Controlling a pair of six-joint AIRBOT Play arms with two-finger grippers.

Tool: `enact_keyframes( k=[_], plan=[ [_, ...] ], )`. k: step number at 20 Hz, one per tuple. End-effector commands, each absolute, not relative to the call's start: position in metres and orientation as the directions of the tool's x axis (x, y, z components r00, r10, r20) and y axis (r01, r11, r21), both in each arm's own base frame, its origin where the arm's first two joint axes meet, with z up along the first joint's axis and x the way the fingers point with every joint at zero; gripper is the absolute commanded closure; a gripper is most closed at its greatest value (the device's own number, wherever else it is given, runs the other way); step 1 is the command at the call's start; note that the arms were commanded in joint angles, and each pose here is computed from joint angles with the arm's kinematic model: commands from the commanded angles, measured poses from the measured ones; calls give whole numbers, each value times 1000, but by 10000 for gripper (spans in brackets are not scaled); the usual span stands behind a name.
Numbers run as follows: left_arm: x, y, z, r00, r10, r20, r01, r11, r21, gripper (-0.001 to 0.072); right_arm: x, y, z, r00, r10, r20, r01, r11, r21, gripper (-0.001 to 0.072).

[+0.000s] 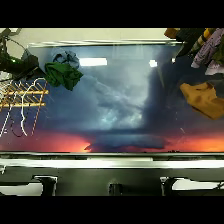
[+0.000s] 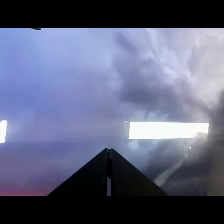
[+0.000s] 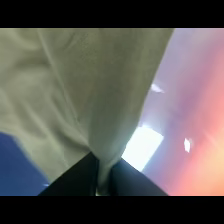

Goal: Fold the clothes and pants, and hang the long-sleeved shirts on hangers.

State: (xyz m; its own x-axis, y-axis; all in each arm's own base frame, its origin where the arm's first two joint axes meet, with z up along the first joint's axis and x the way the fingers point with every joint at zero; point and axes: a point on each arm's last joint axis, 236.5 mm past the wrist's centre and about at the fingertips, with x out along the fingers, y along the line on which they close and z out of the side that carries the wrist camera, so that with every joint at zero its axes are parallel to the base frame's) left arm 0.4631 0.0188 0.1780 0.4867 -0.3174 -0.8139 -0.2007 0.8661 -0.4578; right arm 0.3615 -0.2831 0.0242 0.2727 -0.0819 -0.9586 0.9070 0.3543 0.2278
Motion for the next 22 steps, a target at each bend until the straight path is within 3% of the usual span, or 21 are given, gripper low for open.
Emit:
enact_keyframes(
  k=[1, 4, 7, 13, 22],
  plan=[
    [463, 19, 178, 487, -317, -814, -202, 866, -457, 692, 318, -268, -3, 187, -103, -977, 945, 291, 150, 684],
    [463, 19, 178, 487, -317, -814, -202, 866, -457, 692, 281, -250, -21, 98, -91, -991, 958, 279, 70, 683],
    [463, 19, 178, 487, -317, -814, -202, 866, -458, 692, 245, -240, -36, -15, -81, -997, 945, 324, -41, 682],
    [463, 19, 178, 487, -317, -814, -202, 866, -458, 692, 177, -243, -39, -251, -139, -958, 893, 347, -285, 681],
    [460, 18, 176, 473, -321, -821, -203, 867, -456, 692, 128, -222, -63, -414, -93, -906, 830, 372, -417, 681]
  ],
)
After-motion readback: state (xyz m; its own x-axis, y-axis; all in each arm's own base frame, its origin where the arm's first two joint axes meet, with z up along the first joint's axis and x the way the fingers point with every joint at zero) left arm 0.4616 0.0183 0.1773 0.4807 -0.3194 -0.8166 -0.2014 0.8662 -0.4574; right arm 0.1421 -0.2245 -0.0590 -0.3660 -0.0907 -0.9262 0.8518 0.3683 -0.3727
